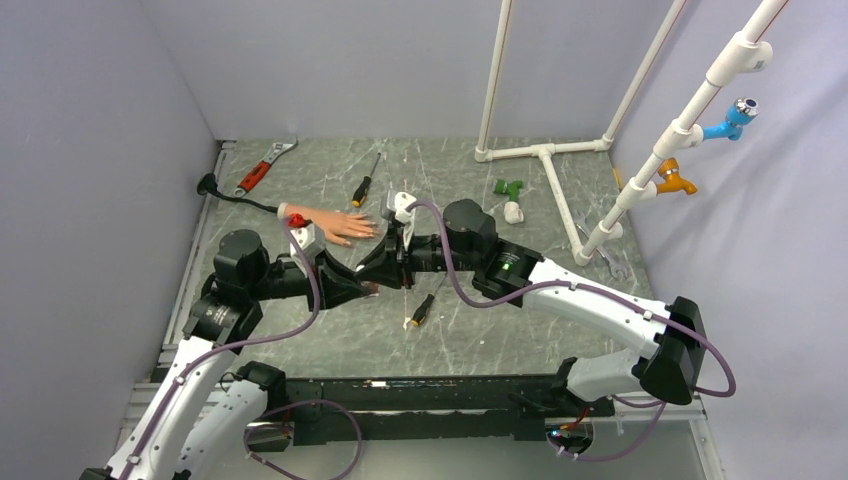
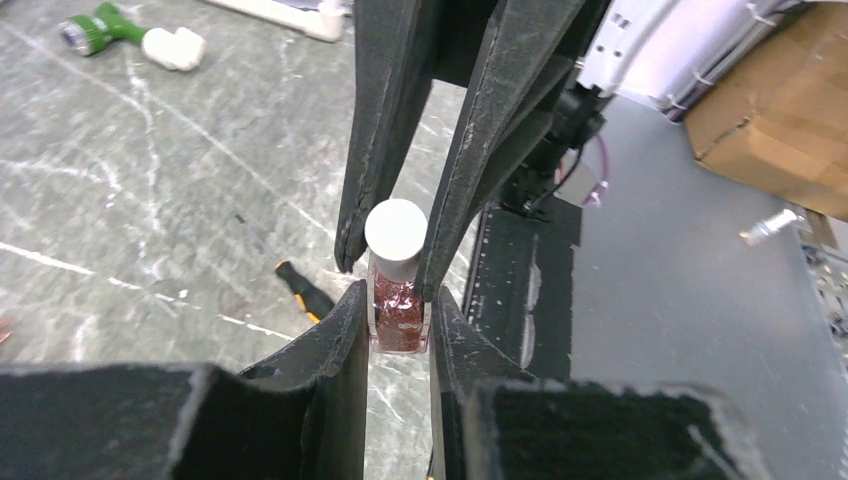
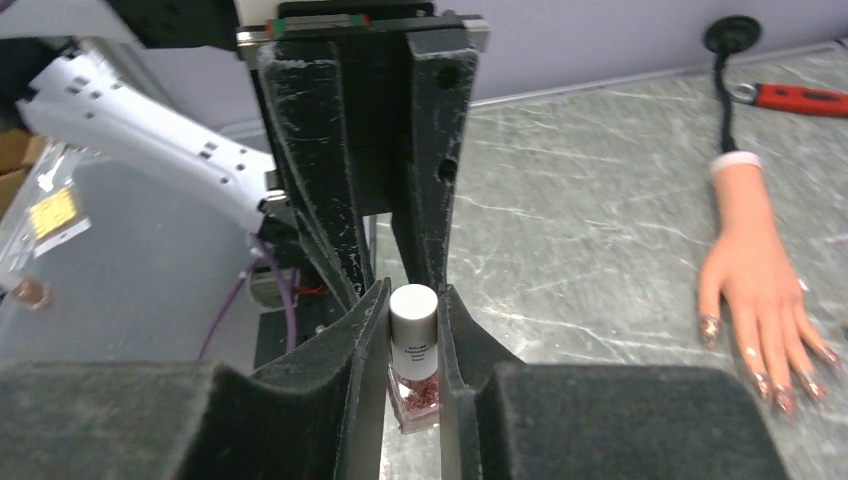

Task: Paint the nails
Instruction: Unscrew the nail polish bottle.

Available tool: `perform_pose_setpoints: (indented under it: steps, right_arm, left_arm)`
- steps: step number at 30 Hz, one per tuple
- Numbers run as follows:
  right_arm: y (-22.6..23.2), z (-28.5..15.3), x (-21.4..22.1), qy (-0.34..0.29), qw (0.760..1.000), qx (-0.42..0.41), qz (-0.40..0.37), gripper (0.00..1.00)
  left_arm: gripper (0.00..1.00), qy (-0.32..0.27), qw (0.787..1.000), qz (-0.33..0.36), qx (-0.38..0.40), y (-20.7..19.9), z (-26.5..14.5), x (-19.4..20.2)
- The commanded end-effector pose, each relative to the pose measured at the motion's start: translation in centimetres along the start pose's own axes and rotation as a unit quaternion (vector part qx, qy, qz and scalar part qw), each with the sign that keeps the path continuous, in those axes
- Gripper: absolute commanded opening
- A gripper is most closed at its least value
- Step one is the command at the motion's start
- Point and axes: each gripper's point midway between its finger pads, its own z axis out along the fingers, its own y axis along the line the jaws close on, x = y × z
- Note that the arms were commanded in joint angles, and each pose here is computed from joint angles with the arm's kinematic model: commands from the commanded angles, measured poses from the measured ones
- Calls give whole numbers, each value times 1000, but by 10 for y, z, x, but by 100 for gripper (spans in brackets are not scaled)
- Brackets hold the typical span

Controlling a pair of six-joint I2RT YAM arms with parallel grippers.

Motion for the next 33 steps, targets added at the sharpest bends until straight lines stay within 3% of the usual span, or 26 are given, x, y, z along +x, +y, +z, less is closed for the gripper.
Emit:
perform_pose_setpoints:
  steps: [1,20,33]
  right_arm:
    - [47,-2,16,22,991,-130,-9,0]
    - [51,-26,14,4,982,-188,-3,0]
    - [58,-32,1,-45,980,-192,13,0]
  left_arm:
    - [0,-41,991,88,87,-28,-1,-27]
    - [0,-44,991,99,83,-29,-2,-29]
    - [0,-57,990,112,61,-27,-5,-33]
